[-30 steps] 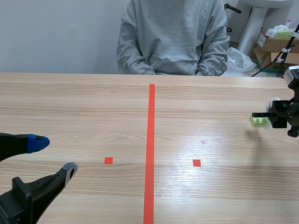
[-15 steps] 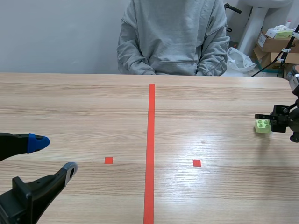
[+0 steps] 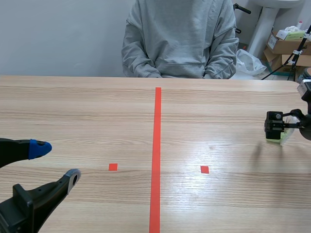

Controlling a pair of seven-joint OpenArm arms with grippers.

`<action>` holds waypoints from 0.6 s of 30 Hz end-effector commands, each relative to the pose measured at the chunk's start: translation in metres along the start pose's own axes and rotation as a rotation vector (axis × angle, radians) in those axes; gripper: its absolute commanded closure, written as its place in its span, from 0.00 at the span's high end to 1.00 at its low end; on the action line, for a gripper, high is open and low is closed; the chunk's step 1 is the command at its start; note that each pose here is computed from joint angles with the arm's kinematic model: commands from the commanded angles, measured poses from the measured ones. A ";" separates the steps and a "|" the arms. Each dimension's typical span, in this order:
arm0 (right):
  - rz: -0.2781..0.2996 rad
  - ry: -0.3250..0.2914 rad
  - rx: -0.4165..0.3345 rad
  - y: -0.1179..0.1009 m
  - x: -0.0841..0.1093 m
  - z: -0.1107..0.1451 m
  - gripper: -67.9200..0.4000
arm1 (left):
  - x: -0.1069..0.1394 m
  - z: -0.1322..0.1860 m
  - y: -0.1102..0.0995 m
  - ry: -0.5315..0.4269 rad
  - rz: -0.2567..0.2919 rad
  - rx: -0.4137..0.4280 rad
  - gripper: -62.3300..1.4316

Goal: Do the leaf sorting experiment

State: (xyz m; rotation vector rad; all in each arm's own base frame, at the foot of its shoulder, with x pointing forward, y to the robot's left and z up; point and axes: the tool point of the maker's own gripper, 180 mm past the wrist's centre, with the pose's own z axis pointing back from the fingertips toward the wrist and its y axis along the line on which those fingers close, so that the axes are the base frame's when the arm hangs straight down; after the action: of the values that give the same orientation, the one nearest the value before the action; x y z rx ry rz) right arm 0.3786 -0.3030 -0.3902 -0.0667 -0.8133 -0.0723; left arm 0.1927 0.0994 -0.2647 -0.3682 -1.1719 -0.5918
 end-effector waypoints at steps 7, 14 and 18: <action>0.049 -0.076 0.028 -0.007 0.025 0.033 0.85 | 0.007 -0.001 -0.001 -0.020 0.005 0.001 0.73; 0.172 -0.246 0.158 0.014 0.027 0.111 0.85 | 0.007 -0.001 -0.001 -0.019 0.005 0.001 0.73; 0.281 -0.303 0.240 0.037 0.020 0.157 0.85 | 0.008 -0.001 -0.001 -0.024 0.005 0.001 0.73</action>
State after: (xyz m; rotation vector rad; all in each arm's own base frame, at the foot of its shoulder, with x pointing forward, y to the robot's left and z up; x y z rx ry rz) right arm 0.2805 -0.2507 -0.2714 0.0343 -1.0885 0.3084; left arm 0.1916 0.1004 -0.2684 -0.3610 -1.1504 -0.5943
